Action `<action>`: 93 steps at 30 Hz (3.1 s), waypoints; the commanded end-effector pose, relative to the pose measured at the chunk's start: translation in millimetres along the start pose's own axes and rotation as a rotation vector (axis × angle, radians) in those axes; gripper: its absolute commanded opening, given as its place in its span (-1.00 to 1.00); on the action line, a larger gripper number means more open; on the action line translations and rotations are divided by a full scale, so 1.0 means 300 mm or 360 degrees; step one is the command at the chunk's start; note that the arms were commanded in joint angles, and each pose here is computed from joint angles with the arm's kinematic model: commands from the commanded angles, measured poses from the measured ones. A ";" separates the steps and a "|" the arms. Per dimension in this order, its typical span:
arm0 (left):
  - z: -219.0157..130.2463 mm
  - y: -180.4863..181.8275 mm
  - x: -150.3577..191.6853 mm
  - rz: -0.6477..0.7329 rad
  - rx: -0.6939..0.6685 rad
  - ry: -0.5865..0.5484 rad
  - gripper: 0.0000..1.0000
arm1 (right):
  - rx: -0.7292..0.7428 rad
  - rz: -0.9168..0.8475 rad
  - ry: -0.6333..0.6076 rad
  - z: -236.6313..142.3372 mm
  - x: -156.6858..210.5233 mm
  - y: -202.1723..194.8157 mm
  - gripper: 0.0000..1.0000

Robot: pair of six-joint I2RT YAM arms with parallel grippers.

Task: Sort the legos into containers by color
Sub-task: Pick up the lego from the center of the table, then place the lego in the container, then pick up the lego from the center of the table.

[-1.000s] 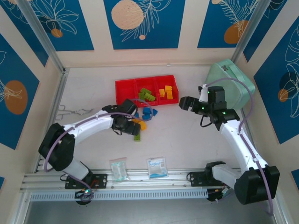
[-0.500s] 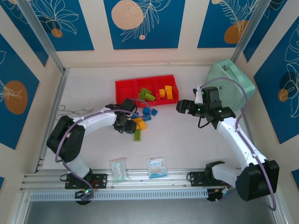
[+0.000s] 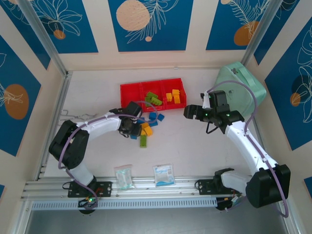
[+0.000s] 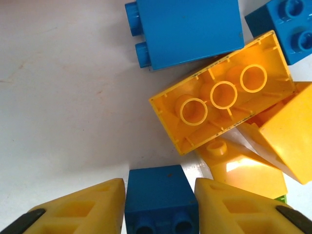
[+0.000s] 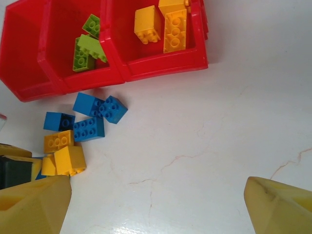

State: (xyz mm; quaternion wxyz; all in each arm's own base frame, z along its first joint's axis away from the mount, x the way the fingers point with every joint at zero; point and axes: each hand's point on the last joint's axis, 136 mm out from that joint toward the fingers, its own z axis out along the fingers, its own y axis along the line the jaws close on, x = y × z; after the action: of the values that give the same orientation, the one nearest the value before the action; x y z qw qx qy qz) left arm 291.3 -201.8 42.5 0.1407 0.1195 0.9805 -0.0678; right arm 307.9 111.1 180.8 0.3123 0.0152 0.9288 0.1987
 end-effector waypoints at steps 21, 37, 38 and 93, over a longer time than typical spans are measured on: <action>-0.110 0.093 -0.018 -0.0246 -0.0052 -0.0214 -0.49 | 0.0095 0.0015 0.0037 -0.009 -0.003 -0.020 0.85; -0.310 0.200 -0.491 -0.0470 -0.0078 -0.0663 -0.57 | 0.0043 -0.0043 0.0110 -0.016 0.078 0.052 0.85; -0.305 0.198 -0.524 -0.0466 -0.0079 -0.0672 -0.57 | 0.0048 -0.0047 0.0107 -0.020 0.088 0.048 0.85; -0.168 -0.101 0.161 -0.0121 0.0143 -0.0248 0.92 | 0.0041 -0.0053 0.0246 0.024 0.166 0.050 0.85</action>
State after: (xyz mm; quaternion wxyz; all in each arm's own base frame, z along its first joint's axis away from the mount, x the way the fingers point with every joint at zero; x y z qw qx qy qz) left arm 226.4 -216.1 85.6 0.2120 0.0887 0.9630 -0.1404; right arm 267.8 128.6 143.9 0.2400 -0.0141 0.9557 0.1701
